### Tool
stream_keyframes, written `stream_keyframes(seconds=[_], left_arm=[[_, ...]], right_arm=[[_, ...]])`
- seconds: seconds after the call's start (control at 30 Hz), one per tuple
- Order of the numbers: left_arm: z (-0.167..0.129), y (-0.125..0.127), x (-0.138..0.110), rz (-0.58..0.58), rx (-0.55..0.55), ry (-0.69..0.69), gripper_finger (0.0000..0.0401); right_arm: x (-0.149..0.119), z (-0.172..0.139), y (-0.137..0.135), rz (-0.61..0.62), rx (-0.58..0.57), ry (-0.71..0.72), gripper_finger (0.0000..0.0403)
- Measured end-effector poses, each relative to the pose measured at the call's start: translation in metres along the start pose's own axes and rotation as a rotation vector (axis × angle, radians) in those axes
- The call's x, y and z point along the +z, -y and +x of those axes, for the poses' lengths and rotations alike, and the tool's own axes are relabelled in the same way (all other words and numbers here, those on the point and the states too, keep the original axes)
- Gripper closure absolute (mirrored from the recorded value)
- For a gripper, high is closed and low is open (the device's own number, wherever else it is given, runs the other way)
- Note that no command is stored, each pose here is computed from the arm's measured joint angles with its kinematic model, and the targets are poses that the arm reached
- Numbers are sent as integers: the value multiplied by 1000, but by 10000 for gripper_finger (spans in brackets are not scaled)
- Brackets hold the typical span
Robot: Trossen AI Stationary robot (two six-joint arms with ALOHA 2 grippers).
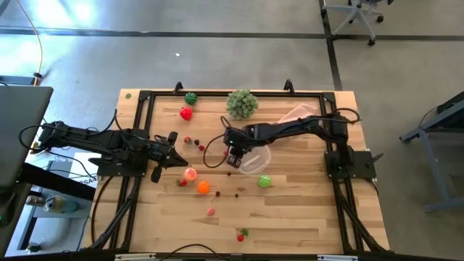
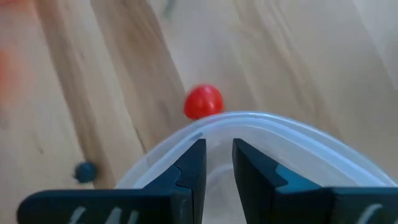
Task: Pick and placing Produce into tupperware
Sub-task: Move the container to the center of the table
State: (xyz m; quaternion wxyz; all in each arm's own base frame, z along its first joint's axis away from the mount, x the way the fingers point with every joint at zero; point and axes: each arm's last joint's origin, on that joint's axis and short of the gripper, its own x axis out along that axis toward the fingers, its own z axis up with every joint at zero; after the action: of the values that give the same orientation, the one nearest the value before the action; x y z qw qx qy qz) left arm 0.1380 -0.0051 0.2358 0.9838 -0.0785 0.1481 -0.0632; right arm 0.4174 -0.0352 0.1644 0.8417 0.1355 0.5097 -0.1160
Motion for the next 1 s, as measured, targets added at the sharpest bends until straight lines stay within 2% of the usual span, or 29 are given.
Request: stream_keyframes(seconds=[0.33, 1.0], left_arm=[[0, 0, 0, -7, 0, 0, 387], [0, 0, 0, -7, 0, 1, 387]], right_arm=[[2, 3, -1, -13, -16, -26, 335], [12, 3, -4, -47, 50, 65, 335]])
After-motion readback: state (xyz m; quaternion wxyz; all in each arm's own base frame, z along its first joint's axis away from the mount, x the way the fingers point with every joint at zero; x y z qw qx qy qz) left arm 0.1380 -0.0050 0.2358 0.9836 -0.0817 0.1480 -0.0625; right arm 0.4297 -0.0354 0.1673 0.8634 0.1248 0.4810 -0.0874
